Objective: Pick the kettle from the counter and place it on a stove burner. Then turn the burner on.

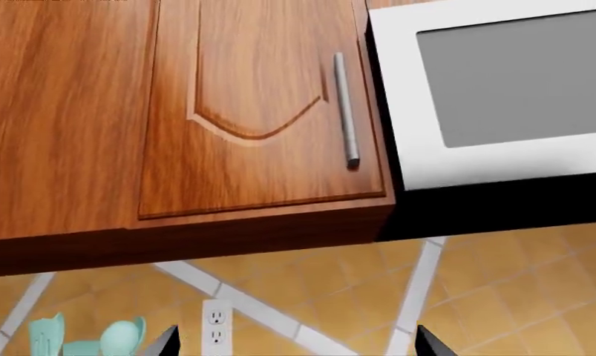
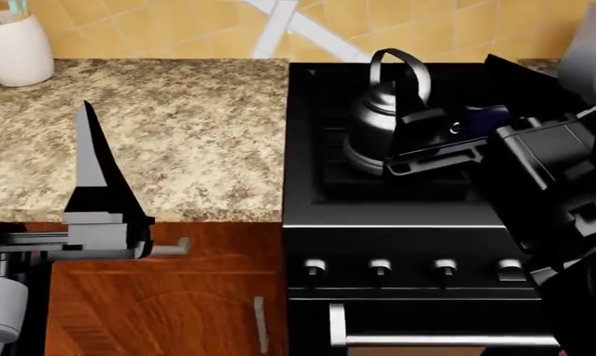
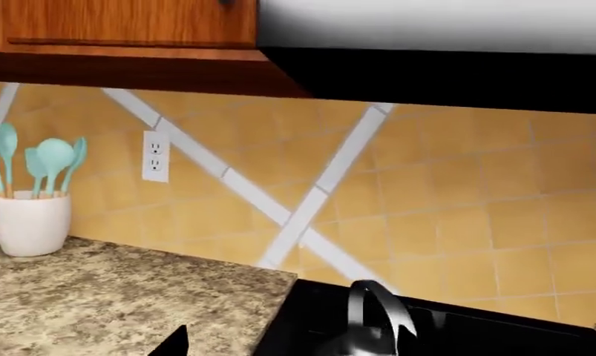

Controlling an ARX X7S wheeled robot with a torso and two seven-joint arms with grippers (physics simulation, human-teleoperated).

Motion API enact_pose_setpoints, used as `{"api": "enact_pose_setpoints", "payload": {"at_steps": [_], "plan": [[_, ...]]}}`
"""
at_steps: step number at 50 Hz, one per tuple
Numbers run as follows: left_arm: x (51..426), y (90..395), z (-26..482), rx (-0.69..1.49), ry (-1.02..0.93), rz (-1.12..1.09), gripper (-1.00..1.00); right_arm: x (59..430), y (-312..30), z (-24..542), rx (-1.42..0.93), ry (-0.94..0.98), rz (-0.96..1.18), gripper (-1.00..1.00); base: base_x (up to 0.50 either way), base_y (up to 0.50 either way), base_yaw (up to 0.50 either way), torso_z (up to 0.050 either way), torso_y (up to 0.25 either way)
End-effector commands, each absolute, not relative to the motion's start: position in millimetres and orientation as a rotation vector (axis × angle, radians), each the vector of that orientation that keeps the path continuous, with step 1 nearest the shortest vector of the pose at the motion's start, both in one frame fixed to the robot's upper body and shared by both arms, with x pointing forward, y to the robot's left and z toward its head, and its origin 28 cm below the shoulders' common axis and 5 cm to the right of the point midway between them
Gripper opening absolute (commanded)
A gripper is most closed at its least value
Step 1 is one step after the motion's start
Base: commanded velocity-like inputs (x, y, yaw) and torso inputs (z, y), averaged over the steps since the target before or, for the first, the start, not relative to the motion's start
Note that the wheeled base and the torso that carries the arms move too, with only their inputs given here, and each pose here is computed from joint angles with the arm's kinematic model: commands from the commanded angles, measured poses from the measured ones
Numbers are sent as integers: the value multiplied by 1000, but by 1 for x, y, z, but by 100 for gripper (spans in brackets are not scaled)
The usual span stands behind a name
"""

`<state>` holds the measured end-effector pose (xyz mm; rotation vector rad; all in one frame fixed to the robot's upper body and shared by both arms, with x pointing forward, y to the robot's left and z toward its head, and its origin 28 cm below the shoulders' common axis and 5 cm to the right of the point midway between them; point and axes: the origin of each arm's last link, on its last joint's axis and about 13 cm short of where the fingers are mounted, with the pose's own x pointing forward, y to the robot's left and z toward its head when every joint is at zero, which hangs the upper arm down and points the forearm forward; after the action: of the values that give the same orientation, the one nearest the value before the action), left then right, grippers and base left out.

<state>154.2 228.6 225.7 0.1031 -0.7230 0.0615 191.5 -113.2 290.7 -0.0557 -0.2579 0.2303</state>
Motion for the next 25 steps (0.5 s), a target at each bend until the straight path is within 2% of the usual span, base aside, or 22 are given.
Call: {"api": "enact_pose_setpoints", "payload": {"at_steps": [1, 14, 25], "plan": [[155, 229, 225, 95, -725, 58, 100, 191, -111, 288, -38, -268, 247, 100, -152, 500, 0, 0, 0], [155, 229, 225, 98, -723, 53, 100, 191, -110, 285, -43, -277, 264, 100, -43, 500, 0, 0, 0], [155, 228, 225, 103, -723, 53, 100, 191, -111, 283, -39, -284, 267, 100, 125, 500, 0, 0, 0]]}}
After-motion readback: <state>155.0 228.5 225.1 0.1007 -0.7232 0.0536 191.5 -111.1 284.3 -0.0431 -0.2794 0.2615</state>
